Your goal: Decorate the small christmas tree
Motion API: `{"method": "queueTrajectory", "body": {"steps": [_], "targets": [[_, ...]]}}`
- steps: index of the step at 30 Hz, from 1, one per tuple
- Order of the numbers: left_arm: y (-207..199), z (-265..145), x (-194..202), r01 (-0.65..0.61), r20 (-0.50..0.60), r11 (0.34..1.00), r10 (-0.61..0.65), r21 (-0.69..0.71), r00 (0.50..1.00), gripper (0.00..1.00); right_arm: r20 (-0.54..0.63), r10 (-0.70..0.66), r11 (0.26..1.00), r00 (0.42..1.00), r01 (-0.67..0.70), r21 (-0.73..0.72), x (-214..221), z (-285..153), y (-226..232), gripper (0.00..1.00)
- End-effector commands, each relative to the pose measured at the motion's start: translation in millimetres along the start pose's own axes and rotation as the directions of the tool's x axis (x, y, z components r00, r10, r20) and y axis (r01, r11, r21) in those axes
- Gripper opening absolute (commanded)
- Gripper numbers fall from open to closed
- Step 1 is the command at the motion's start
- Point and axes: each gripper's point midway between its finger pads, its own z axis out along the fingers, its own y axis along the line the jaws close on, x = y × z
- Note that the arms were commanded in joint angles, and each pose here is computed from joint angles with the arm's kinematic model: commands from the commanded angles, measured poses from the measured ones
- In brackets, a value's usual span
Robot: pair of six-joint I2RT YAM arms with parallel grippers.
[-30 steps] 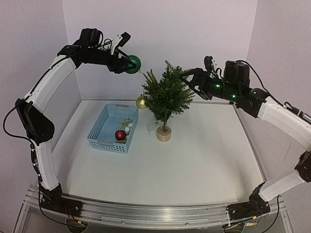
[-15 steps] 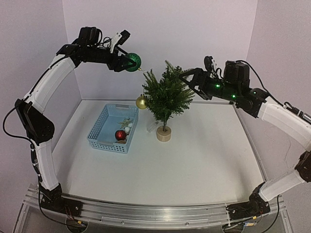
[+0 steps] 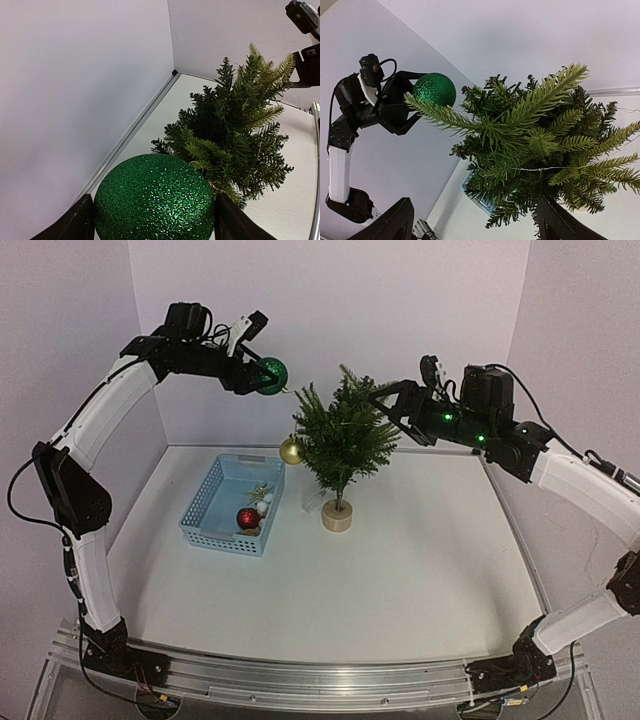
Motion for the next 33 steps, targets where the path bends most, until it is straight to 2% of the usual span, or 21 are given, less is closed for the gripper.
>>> {"method": "queueTrajectory", "body": {"steps": [1,14,23,33], "targets": [[5.0,-5.1,-13.6,-0.031,0.044,0.999,0.031,-0.023,0.999,0.60,0.036,-0.006,0.999,0.999,0.008,-0.035,-12.9,-2.7,11.3,0.84],[8.8,3.9,-8.7,-0.031,0.046,0.999,0.032,-0.017,0.998,0.59,0.040,-0.004,0.999,0.999,0.006,-0.033,-13.1,-3.5,10.9,0.84],[12.0,9.3,6.3,-0.036,0.007,0.999,0.036,-0.030,0.999,0.59,0.040,-0.002,1.000,0.999,0.004,-0.031,-12.8,-3.8,10.0,0.84],[15.2,12.6,1.3,-0.032,0.030,0.999,0.032,-0.032,0.999,0.59,0.037,-0.002,0.999,0.999,0.003,-0.033,-12.3,-3.4,10.3,0.84]]}}
